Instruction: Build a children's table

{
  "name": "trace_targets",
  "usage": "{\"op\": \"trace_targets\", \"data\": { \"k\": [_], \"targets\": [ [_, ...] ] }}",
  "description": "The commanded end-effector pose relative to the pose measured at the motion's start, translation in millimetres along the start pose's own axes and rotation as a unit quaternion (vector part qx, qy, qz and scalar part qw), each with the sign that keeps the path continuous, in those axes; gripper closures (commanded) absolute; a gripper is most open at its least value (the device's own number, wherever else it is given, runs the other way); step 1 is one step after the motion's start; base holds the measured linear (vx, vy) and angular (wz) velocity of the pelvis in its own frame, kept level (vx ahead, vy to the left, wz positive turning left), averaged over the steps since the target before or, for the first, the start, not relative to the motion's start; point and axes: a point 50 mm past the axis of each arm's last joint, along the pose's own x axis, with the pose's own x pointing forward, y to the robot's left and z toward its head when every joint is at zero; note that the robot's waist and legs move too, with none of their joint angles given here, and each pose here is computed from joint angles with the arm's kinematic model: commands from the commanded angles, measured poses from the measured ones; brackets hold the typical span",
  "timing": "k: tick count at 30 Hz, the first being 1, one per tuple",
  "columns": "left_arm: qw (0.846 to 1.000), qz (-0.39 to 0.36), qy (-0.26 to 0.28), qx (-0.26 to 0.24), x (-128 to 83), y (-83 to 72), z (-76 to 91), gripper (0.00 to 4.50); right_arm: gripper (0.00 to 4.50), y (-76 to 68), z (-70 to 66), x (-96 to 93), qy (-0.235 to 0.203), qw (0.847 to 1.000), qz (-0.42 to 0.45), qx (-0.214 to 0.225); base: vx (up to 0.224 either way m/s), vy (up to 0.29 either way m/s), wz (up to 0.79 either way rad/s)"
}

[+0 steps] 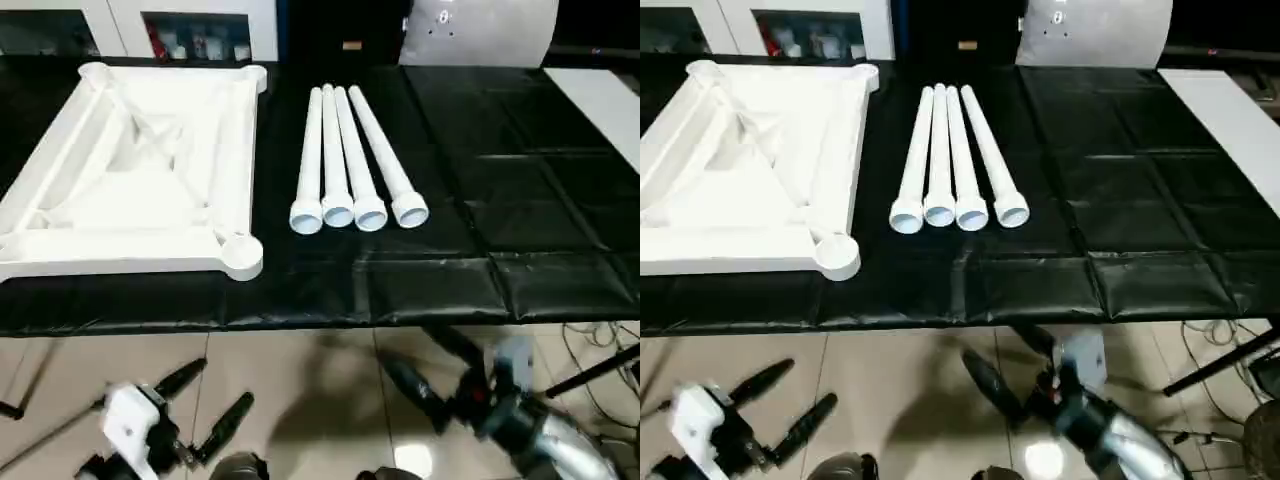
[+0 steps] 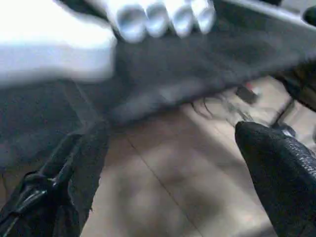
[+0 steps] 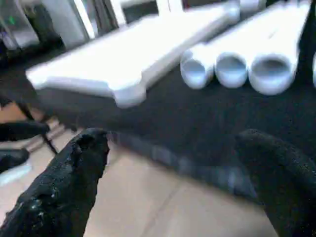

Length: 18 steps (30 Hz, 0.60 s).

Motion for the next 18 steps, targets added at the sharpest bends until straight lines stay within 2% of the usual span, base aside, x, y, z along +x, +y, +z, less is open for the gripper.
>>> {"op": "trace_targets", "data": {
  "k": [1, 2, 3, 4, 6, 8, 9, 11, 12, 13, 14, 15, 16, 17, 18],
  "targets": [
    [0.999, 0.011, -0.049, 0.006, 17.7, 4.2, 34.7, 0.03, 0.0, 0.7, 22.7, 6.4, -0.04, 0.999, -0.02, 0.011, 0.0, 0.0, 0.0],
    [0.998, 0.018, -0.067, 0.008, 25.1, 5.0, 49.1, 0.03, 0.0, 0.6, 29.1, 9.5, -0.051, 0.998, -0.031, 0.016, 0.0, 0.0, 0.0],
    [0.995, 0.038, -0.094, 0.015, 37.5, 4.2, 74.7, 0.03, 0.0, -2.1, 37.3, 14.4, -0.063, 0.996, -0.059, 0.02, 0.0, 0.0, 0.0],
    [0.994, 0.044, -0.099, 0.018, 40.4, 3.7, 80.1, 0.03, 0.0, -3.3, 38.8, 15.4, -0.064, 0.996, -0.065, 0.02, 0.0, 0.0, 0.0],
    [0.985, 0.102, -0.135, 0.045, 56.3, 9.3, 98.3, 0.03, 0.0, -8.5, 43.9, 22.6, -0.061, 0.992, -0.107, -0.016, 0.0, 0.0, 0.0],
    [0.98, 0.137, -0.134, 0.048, 69.3, 9.3, 104.2, 0.03, 0.0, -16.6, 43.4, 25.5, -0.049, 0.987, -0.15, -0.038, 0.0, 0.0, 0.0],
    [0.977, 0.148, -0.14, 0.06, 73.1, 9.0, 106.2, 0.03, 0.0, -19.3, 41.4, 26.0, -0.04, 0.985, -0.16, -0.049, 0.0, 0.0, 0.0],
    [0.975, 0.178, -0.117, 0.066, 79.1, 12.5, 103.8, 0.03, 0.0, -27.3, 37.9, 24.0, -0.017, 0.975, -0.202, -0.09, 0.0, 0.0, 0.0],
    [0.977, 0.188, -0.085, 0.061, 83.1, 15.1, 99.6, 0.03, 0.0, -37.0, 35.1, 20.2, 0.007, 0.959, -0.257, -0.119, 0.0, 0.0, 0.0],
    [0.976, 0.197, -0.073, 0.062, 85.3, 16.1, 95.1, 0.03, 0.0, -42.4, 33.1, 17.4, 0.017, 0.95, -0.283, -0.132, 0.0, 0.0, 0.0],
    [0.975, 0.204, -0.063, 0.062, 86.6, 16.5, 91.9, 0.03, 0.0, -44.0, 30.5, 16.4, 0.028, 0.948, -0.291, -0.129, 0.0, 0.0, 0.0],
    [0.975, 0.206, -0.045, 0.07, 86.9, 15.6, 85.6, 0.03, 0.0, -44.3, 24.8, 14.3, 0.045, 0.949, -0.293, -0.106, 0.0, 0.0, 0.0],
    [0.975, 0.207, -0.044, 0.07, 86.9, 15.5, 85.4, 0.03, 0.0, -44.3, 24.6, 14.2, 0.046, 0.949, -0.293, -0.105, 0.0, 0.0, 0.0],
    [0.974, 0.211, -0.025, 0.084, 89.1, 11.2, 80.5, 0.03, 0.0, -46.1, 20.7, 10.3, 0.064, 0.946, -0.306, -0.089, 0.0, 0.0, 0.0],
    [0.974, 0.214, -0.017, 0.075, 88.4, 11.2, 75.7, 0.03, 0.0, -45.2, 18.5, 10.6, 0.068, 0.942, -0.319, -0.077, 0.0, 0.0, 0.0]
  ]
}}
